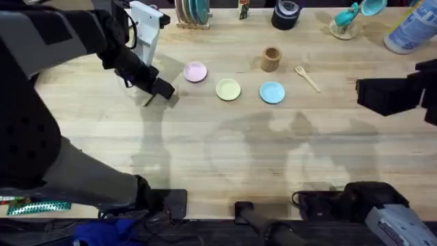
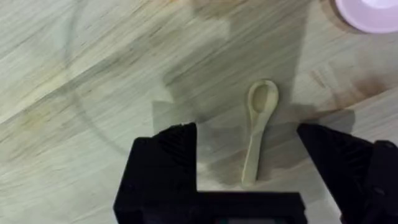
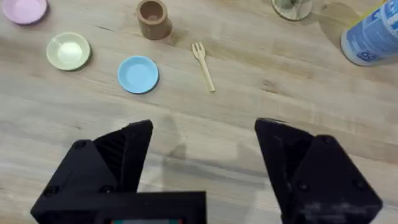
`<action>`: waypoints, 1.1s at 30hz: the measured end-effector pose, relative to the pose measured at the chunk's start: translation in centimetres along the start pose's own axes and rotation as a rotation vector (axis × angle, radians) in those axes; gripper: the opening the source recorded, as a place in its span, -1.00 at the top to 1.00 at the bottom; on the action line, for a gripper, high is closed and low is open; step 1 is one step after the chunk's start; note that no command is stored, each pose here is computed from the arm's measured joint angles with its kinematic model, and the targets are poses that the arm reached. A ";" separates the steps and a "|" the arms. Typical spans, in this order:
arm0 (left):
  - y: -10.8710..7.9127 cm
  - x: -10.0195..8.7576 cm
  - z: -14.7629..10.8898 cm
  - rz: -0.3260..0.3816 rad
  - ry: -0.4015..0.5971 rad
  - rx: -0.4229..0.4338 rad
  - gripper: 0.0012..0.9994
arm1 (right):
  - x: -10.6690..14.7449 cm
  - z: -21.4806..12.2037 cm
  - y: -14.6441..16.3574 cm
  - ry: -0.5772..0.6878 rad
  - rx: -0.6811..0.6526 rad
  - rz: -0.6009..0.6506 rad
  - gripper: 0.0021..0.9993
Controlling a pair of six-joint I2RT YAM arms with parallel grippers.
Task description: Pick up a utensil and set it on the pink plate, then put the other utensil in the container.
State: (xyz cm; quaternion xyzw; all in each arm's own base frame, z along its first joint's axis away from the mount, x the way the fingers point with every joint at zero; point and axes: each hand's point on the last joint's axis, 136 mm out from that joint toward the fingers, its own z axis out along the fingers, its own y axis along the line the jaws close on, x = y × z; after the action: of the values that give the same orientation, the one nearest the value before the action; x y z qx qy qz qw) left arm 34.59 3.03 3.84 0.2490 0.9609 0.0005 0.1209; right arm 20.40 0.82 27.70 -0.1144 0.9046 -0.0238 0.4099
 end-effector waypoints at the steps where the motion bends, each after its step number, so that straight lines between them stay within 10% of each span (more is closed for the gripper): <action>1: 0.0 0.1 0.0 -0.001 0.006 0.001 -0.99 | 0.0 0.0 0.0 0.000 0.000 0.000 -1.00; 24: -1.5 1.5 -0.1 -0.011 0.067 0.054 -0.38 | 0.0 0.0 0.0 0.000 0.000 0.000 -1.00; 33: -2.0 1.5 -0.2 -0.025 0.069 0.076 0.42 | 0.0 0.0 0.0 0.000 0.000 0.000 -1.00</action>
State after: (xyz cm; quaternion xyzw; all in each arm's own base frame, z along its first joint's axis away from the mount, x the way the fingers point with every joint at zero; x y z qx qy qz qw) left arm 32.31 2.02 3.51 0.2413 0.9669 -0.0287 0.0781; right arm 20.40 0.82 27.70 -0.1144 0.9046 -0.0238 0.4099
